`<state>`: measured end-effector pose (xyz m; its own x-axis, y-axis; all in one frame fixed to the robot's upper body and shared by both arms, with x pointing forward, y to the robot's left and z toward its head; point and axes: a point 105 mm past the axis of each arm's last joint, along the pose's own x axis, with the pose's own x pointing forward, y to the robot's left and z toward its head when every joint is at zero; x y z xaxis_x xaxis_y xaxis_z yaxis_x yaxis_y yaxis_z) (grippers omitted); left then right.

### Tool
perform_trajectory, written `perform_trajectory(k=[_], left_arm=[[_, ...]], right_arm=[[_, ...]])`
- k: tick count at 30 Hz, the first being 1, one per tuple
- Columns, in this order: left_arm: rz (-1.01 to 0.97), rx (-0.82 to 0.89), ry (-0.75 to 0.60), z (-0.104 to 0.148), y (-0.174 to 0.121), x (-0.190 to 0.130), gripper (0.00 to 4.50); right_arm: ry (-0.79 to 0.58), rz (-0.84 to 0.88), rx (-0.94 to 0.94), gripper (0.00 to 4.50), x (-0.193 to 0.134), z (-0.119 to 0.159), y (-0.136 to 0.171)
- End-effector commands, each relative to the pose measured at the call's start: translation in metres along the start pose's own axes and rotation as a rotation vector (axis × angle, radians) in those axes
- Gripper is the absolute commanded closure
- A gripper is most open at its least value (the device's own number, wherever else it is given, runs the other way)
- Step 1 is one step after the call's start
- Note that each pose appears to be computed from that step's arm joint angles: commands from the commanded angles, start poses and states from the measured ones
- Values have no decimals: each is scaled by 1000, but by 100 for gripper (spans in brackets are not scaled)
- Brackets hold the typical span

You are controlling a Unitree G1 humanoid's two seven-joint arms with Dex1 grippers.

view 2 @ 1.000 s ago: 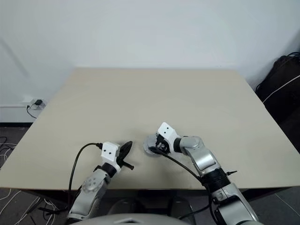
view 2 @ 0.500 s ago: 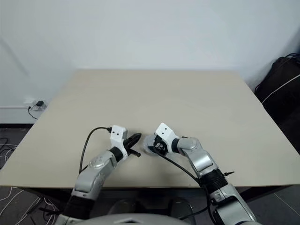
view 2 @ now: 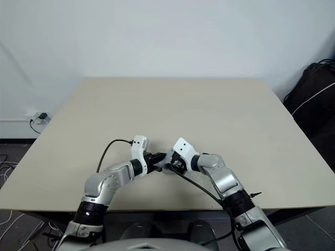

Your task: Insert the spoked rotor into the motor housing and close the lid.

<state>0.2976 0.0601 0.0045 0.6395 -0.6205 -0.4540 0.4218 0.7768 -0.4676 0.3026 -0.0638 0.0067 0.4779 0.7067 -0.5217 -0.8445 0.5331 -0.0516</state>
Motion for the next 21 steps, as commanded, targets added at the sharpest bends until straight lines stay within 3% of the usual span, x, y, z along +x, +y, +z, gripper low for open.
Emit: perform_trajectory(k=[1,19,21], left_arm=[[37,23,7,4,1,3,450],[-42,-51,76,-8,-16,7,450],[-47,-51,76,-9,-18,7,450]], right_arm=[[74,-78,10,130,-8,-17,-16],[92,-10,41,130,-12,-22,-6],[99,-11,57,58,-18,-27,-7]])
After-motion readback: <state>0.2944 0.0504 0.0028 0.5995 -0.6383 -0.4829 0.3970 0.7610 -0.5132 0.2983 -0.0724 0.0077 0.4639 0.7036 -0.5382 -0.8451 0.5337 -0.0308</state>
